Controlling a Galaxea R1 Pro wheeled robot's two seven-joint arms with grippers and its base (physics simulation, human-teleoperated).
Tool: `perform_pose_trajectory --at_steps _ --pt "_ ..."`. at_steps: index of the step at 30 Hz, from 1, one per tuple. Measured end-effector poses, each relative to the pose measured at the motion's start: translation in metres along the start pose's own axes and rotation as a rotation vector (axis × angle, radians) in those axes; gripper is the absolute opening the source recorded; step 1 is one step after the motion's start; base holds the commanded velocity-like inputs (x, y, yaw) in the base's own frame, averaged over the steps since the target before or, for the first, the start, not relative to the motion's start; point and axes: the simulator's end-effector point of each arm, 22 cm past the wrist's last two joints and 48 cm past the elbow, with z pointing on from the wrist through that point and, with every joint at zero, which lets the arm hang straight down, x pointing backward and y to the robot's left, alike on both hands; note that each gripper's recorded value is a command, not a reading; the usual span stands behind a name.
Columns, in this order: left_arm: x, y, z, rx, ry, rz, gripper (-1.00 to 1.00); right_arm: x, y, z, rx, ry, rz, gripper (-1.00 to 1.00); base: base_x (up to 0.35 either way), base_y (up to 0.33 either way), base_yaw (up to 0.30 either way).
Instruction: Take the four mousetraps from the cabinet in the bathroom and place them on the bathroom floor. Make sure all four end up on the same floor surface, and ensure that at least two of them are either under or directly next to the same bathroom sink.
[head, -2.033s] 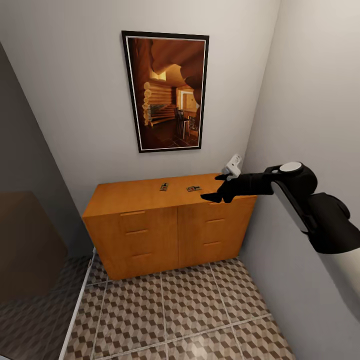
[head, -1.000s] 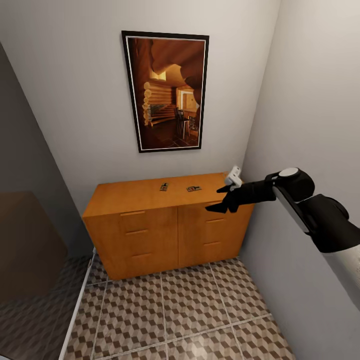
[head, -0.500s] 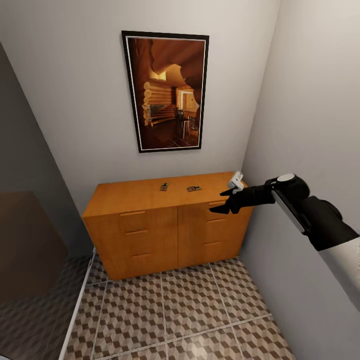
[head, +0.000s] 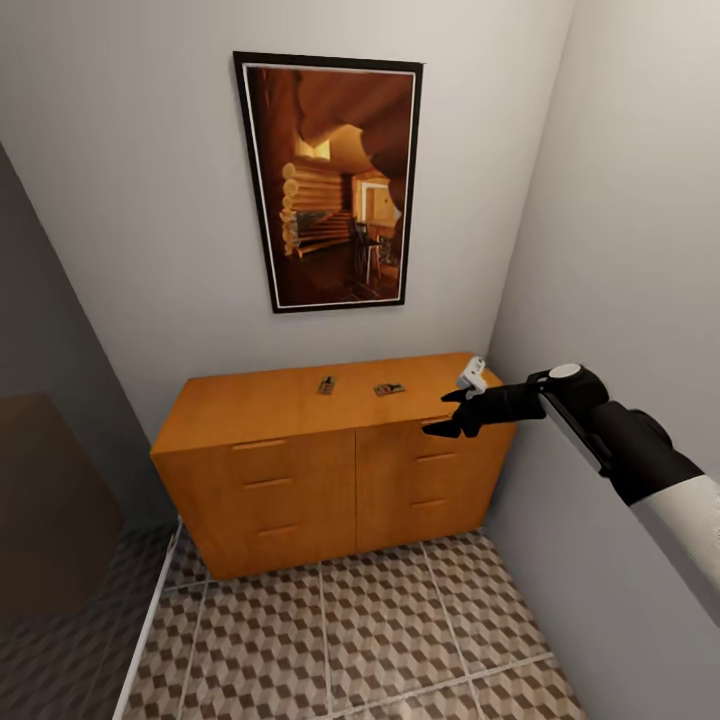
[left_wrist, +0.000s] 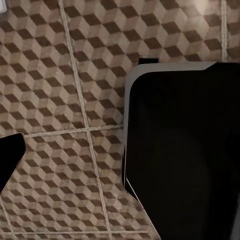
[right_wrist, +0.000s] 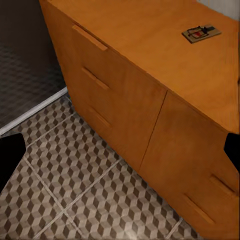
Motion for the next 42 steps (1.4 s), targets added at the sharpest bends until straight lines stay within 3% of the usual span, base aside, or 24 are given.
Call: perform_pose_trajectory --at_steps 10,26,42 --pt "0.000 0.000 0.000 0.000 0.002 0.000 1.00 0.010 0.011 0.013 -0.029 0.021 -0.044 1.00 0.274 0.000 0.000" --pt "0.001 0.000 0.000 0.000 0.003 0.000 1.00 0.011 0.013 0.014 -0.033 0.024 -0.047 1.00 0.051 0.000 0.000" --pt "0.009 0.001 -0.001 -0.001 0.013 0.002 1.00 0.013 0.016 0.017 -0.040 0.032 -0.052 1.00 0.255 0.055 0.000"
